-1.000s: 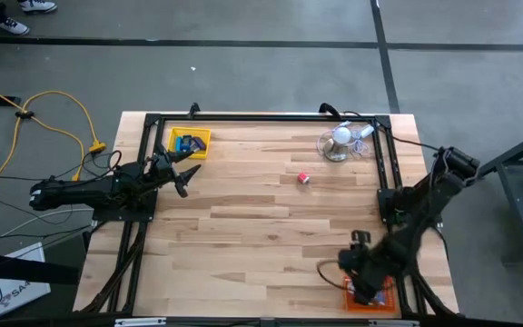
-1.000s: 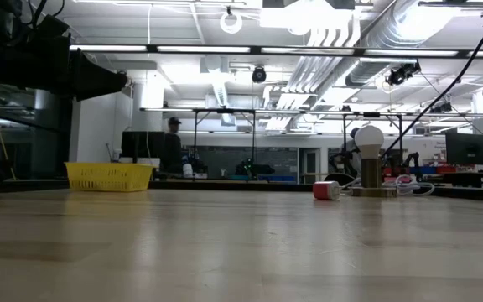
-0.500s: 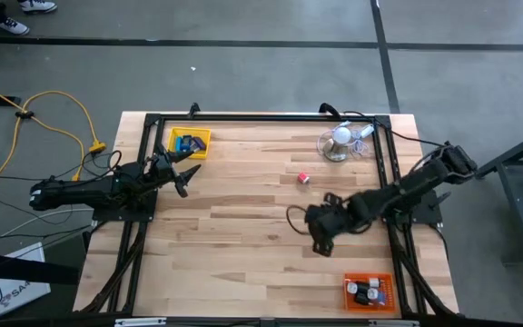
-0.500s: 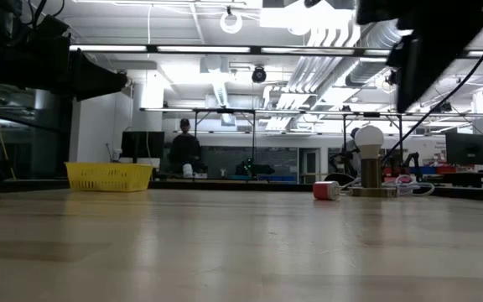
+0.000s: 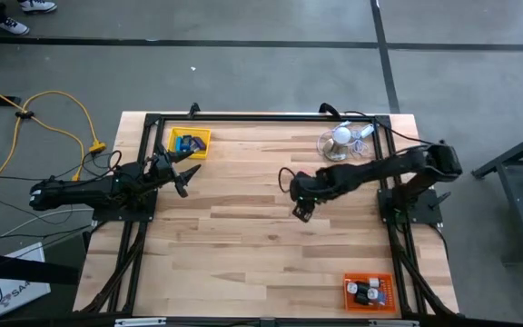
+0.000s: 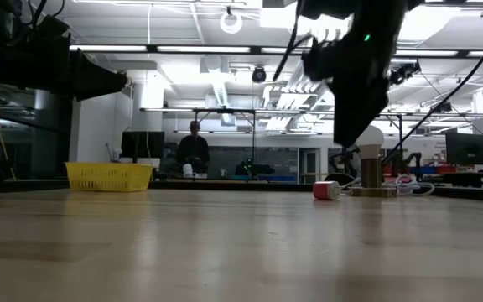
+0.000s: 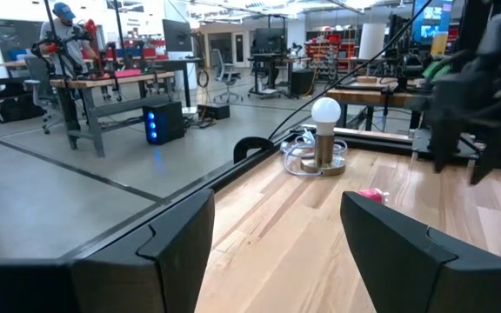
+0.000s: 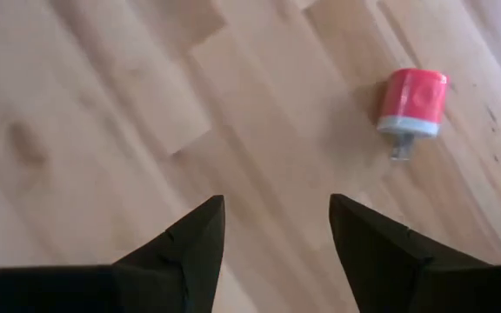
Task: Pick & Place Office items
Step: Put the pink charger adapter into the orange bin
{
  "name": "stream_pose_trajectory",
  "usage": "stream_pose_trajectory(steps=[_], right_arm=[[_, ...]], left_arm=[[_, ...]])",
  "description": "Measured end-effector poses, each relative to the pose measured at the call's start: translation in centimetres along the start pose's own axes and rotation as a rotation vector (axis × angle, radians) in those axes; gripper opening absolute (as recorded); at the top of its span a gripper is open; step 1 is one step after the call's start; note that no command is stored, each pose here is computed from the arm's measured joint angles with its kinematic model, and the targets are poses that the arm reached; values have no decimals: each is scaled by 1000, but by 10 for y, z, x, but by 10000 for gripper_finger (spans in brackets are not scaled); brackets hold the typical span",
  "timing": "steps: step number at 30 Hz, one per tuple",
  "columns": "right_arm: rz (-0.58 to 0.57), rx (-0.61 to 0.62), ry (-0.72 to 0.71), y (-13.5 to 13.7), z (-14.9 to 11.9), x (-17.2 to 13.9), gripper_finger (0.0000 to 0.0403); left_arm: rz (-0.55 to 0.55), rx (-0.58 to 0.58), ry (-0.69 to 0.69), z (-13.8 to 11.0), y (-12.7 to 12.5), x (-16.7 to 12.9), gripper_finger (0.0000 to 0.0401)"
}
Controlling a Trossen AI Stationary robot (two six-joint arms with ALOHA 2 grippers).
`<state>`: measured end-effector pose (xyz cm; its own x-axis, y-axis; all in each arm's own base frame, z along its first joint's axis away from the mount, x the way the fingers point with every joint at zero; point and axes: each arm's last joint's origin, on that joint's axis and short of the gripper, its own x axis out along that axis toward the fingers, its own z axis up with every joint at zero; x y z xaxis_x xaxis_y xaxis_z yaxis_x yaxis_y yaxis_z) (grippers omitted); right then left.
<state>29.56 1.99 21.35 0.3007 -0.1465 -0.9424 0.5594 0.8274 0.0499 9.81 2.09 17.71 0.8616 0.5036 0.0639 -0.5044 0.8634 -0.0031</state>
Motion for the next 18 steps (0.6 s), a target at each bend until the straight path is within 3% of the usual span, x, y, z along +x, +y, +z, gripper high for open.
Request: stream_pose_trajectory(steps=[9,18], right_arm=[[-39,77,39,-32,28,33,195],[-55,111,12,-55,42,37,195]], left_arm=[[0,0,0,0,0,0,243],[0,0,0,0,0,0,243]])
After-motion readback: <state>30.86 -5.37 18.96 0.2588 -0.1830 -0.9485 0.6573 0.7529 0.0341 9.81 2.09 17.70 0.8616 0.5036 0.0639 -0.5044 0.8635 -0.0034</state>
